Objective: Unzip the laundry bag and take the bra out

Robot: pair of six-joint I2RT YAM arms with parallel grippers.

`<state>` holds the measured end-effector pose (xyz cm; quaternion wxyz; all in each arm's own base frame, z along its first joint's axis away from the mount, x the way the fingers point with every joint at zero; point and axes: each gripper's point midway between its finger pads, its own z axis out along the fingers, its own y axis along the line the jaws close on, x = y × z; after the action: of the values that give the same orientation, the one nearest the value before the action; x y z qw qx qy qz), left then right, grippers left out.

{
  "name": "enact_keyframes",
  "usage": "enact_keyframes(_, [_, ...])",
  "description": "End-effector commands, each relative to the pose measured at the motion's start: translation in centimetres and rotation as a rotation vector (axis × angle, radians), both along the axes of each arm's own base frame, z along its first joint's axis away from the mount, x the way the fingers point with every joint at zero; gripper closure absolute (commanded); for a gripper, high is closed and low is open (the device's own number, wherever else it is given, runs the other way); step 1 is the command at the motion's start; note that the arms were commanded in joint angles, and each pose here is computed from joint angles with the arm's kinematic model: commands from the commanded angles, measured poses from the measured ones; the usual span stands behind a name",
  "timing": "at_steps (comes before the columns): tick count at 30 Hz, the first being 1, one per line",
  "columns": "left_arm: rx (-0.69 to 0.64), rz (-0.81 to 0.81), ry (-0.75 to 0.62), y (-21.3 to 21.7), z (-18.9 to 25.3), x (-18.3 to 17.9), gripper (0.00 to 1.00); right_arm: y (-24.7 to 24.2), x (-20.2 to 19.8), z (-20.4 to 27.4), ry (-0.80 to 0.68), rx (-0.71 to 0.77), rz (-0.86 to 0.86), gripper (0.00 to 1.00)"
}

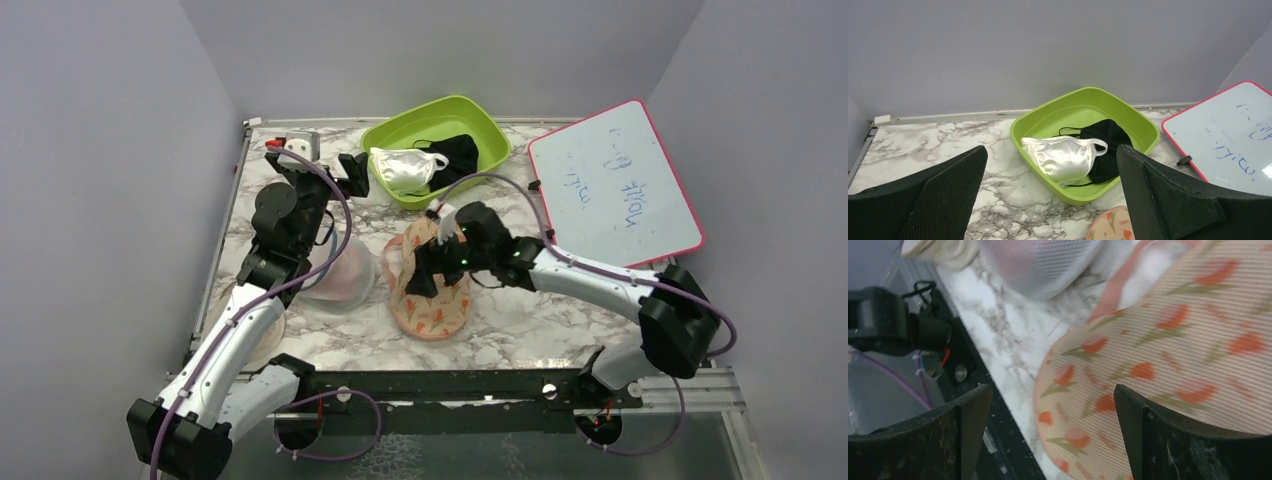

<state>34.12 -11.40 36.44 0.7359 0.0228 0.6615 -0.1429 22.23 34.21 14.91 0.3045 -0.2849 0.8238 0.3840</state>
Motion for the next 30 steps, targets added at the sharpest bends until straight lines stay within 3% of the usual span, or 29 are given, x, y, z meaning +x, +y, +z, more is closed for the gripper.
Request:
enact_keyframes(1, [-0.025, -0.042, -0.012, -0.9, 1.0, -0.1, 0.01, 4.6, -3.5, -0.5, 0.090, 0.043, 0.141, 0.12])
enact_keyframes(5, [-0.027, -0.040, -0.002, -1.0, 0.9, 0.0, 0.01, 4.8, -4.8, -2.5, 0.153, 0.028, 0.154, 0.13])
enact_keyframes(14, [-0.025, -0.053, 0.002, -1.4, 0.9, 0.1, 0.01, 1.5, -4.0, -6.9, 0.252, -0.084, -0.040, 0.10])
enact_keyframes(22, [-0.014, -0.052, 0.002, -1.4, 0.9, 0.1, 0.01, -6.6, -0.2, -10.2, 0.327, -0.204, -0.314, 0.09])
enact_keyframes(26, [-0.011, -0.055, 0.000, -1.5, 0.9, 0.0, 0.01, -12.4, 3.4, -9.2, 0.235, -0.310, -0.507, 0.08])
enact_keyframes(30, [-0.014, -0.064, 0.002, -1.7, 0.9, 0.0, 0.01, -14.0, 5.5, -5.9, 0.096, -0.360, -0.547, 0.05])
